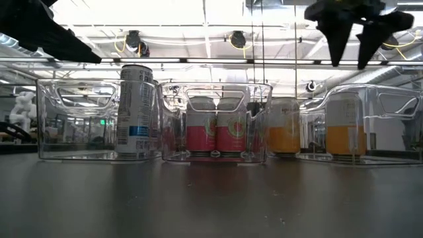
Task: Sort soda cans
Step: Adjust the right orange soda can in the right transparent bin
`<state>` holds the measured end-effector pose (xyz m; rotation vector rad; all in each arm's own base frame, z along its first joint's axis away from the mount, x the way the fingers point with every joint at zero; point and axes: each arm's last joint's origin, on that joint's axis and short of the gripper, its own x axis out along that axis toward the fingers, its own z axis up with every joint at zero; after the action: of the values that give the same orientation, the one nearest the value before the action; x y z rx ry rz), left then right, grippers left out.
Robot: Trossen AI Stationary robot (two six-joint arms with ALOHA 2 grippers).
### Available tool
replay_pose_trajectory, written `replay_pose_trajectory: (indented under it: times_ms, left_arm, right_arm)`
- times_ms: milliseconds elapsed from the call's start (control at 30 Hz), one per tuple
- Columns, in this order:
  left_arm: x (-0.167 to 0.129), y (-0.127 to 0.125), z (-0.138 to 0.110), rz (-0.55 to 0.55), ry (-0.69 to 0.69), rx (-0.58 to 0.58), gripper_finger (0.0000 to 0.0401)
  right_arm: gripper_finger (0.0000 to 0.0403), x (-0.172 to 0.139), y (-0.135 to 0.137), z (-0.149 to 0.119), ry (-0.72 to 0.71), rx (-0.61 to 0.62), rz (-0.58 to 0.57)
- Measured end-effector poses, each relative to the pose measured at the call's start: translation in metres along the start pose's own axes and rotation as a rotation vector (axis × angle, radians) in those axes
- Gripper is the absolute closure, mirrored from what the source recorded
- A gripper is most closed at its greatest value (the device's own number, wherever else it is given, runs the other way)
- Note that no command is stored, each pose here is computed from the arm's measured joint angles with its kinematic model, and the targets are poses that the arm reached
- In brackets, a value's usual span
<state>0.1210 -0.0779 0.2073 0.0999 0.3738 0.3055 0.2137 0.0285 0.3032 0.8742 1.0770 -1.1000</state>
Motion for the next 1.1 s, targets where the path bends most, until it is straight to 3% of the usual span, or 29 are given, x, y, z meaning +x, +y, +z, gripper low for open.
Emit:
replay_pose_trajectory:
  times_ms: [267,633,833,1100]
  left_arm:
    - [0.000,0.000,0.000,0.000,0.000,-0.002,0.0015]
    - [0.000,0.000,0.000,0.000,0.000,-0.002,0.0015]
    - [0.000,0.000,0.000,0.000,0.000,-0.004,0.0015]
    - [0.000,0.000,0.000,0.000,0.000,-0.006,0.0015]
  right_arm:
    - [0.0184,0.039,0.004,-0.031,0.013,0.009,0.035]
    - [0.0318,0.075,-0.009,-0.041,0.031,0.005,-0.040]
    - [0.0392,0.102,-0.012,-0.045,-0.019,-0.027,-0.004]
    - [0.0397,0.126,-0.020,-0.041,-0.050,-0.006,0.000]
